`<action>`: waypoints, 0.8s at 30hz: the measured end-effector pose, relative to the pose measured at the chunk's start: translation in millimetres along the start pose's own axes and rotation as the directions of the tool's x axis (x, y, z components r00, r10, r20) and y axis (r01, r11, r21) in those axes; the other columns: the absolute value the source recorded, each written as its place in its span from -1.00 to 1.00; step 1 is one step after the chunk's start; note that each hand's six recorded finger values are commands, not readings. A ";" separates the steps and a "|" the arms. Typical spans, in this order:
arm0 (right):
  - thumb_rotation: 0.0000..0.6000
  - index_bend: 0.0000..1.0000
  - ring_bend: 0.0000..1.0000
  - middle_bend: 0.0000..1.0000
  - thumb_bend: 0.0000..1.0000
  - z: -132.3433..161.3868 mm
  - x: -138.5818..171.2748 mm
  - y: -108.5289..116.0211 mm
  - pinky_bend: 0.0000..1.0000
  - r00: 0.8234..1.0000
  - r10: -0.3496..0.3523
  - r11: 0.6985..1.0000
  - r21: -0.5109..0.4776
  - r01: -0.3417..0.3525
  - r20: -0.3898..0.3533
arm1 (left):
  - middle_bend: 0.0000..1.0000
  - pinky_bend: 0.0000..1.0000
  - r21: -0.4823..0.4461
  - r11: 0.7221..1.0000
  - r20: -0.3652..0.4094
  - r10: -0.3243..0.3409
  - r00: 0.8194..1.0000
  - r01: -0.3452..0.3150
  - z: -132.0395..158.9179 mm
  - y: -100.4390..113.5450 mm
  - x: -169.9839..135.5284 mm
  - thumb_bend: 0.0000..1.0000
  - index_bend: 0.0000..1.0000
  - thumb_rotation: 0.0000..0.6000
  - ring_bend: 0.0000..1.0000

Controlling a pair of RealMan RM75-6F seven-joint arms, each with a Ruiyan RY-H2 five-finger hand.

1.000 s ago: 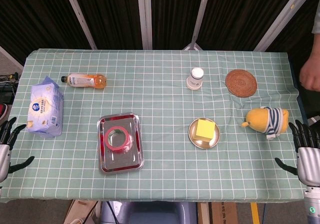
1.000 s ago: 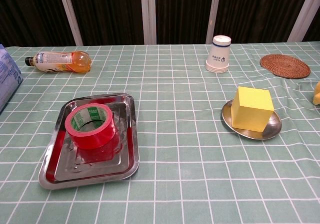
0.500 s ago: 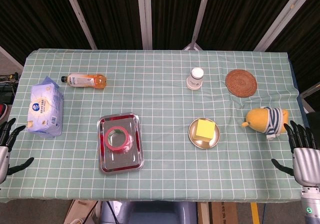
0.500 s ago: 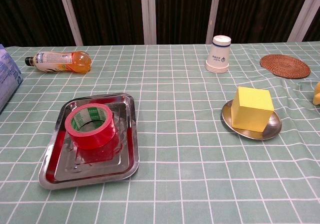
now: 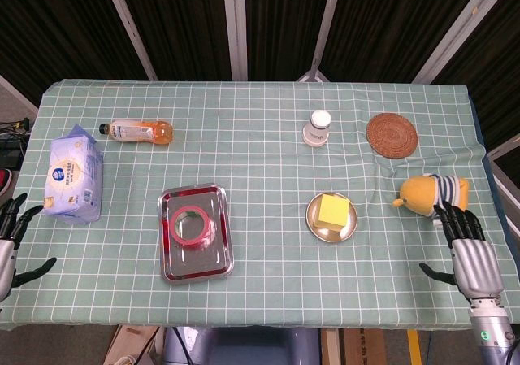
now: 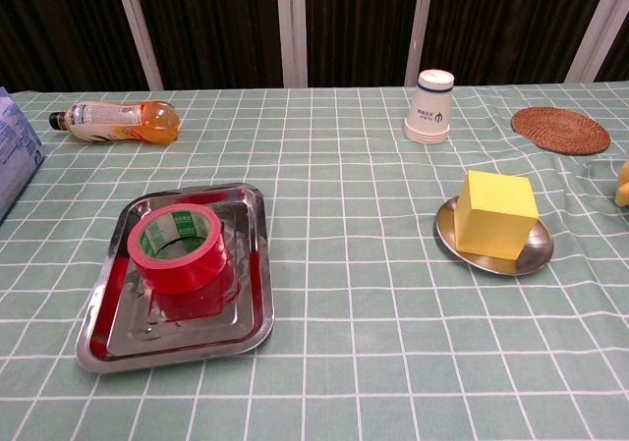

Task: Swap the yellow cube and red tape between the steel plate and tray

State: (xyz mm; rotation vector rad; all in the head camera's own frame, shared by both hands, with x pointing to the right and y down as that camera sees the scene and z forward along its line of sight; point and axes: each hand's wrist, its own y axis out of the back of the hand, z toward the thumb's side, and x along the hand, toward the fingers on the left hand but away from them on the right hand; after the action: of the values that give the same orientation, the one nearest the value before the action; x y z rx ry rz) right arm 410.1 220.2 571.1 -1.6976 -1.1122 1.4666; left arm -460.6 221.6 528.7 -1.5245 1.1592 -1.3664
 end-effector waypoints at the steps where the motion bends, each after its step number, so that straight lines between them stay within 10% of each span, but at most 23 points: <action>1: 1.00 -1.00 -1.00 -1.00 -1.00 4.2 -3.9 -2.7 -1.00 1.000 0.020 1.000 -0.008 -0.020 -0.008 | -1.00 -0.82 0.003 1.000 -0.005 0.000 1.000 0.000 -0.5 -0.6 0.3 -0.71 -0.66 1.00 -1.00; 24: 1.00 -1.00 -1.00 -1.00 -1.00 108.2 -104.2 -66.2 -1.00 0.950 0.307 0.951 -0.029 -0.309 -0.061 | -1.00 -0.82 0.026 1.000 -0.057 -0.005 0.998 0.007 -7.6 -4.4 6.1 -0.67 -0.66 1.00 -1.00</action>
State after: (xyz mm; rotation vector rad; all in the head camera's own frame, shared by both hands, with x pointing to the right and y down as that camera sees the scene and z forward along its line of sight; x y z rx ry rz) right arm 288.5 149.9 656.0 -1.9968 -0.8787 1.5800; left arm -467.5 217.2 535.7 -1.4806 1.1679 -1.4314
